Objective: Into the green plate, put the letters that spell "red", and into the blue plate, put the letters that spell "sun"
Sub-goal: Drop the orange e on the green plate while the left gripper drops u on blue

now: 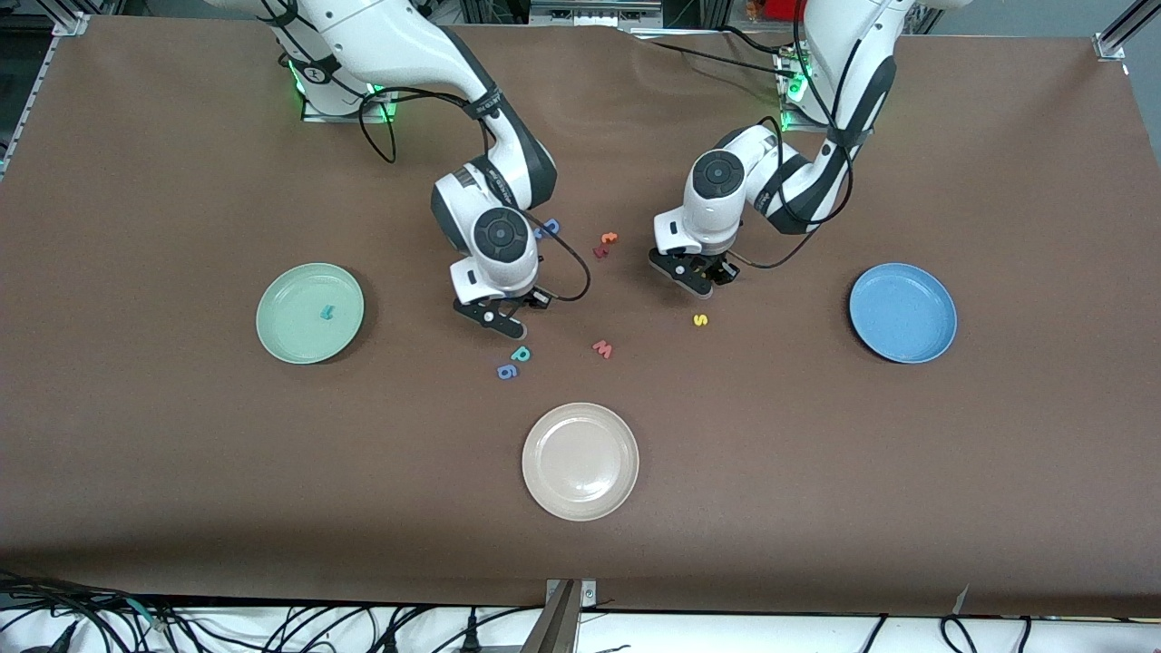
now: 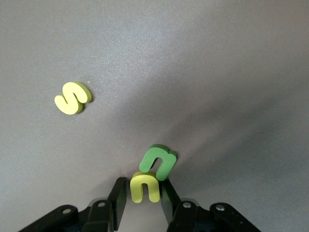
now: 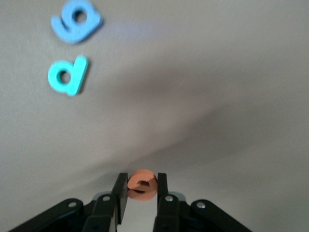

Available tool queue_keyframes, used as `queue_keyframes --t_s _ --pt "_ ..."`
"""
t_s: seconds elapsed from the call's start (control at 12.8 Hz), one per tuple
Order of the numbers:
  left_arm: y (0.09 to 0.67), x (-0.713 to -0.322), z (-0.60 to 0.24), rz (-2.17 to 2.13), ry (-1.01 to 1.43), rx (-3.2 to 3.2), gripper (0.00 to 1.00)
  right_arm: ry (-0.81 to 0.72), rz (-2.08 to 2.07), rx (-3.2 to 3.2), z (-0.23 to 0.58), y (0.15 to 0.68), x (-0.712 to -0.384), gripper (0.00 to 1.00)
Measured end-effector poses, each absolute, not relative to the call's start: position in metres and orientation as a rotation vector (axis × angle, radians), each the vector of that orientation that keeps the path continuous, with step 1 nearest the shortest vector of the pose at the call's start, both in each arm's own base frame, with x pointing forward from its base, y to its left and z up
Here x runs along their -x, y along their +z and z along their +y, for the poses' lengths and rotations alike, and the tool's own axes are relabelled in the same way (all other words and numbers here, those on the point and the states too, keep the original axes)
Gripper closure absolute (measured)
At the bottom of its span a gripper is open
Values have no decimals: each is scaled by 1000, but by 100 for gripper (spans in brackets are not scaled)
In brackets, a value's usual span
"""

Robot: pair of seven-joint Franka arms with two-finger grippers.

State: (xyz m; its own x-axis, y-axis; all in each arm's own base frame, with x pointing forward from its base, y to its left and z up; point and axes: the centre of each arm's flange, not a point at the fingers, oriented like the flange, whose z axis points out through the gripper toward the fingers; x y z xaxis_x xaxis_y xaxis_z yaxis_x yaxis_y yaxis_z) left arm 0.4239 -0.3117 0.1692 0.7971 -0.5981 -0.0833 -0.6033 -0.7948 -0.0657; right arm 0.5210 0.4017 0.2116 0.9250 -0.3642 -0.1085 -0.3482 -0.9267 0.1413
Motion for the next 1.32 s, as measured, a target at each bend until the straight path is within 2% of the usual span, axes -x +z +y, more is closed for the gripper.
queue_keyframes --t_s 0.08,0.23,0.54,0.93,1.32 --pt "170 -424 -311 968 86 2894 69 -239 -480 -2950 384 227 -530 72" --pt "174 -426 -311 965 79 2894 72 -305 -310 -2935 338 257 -548 72" --pt "178 -433 -303 936 76 2900 74 -392 29 -2942 215 282 -572 72" --pt "238 -474 -244 884 97 2877 74 -484 242 -2938 90 250 -566 72" --pt "284 -504 -137 742 190 2924 74 -404 284 -2946 32 194 -540 70"
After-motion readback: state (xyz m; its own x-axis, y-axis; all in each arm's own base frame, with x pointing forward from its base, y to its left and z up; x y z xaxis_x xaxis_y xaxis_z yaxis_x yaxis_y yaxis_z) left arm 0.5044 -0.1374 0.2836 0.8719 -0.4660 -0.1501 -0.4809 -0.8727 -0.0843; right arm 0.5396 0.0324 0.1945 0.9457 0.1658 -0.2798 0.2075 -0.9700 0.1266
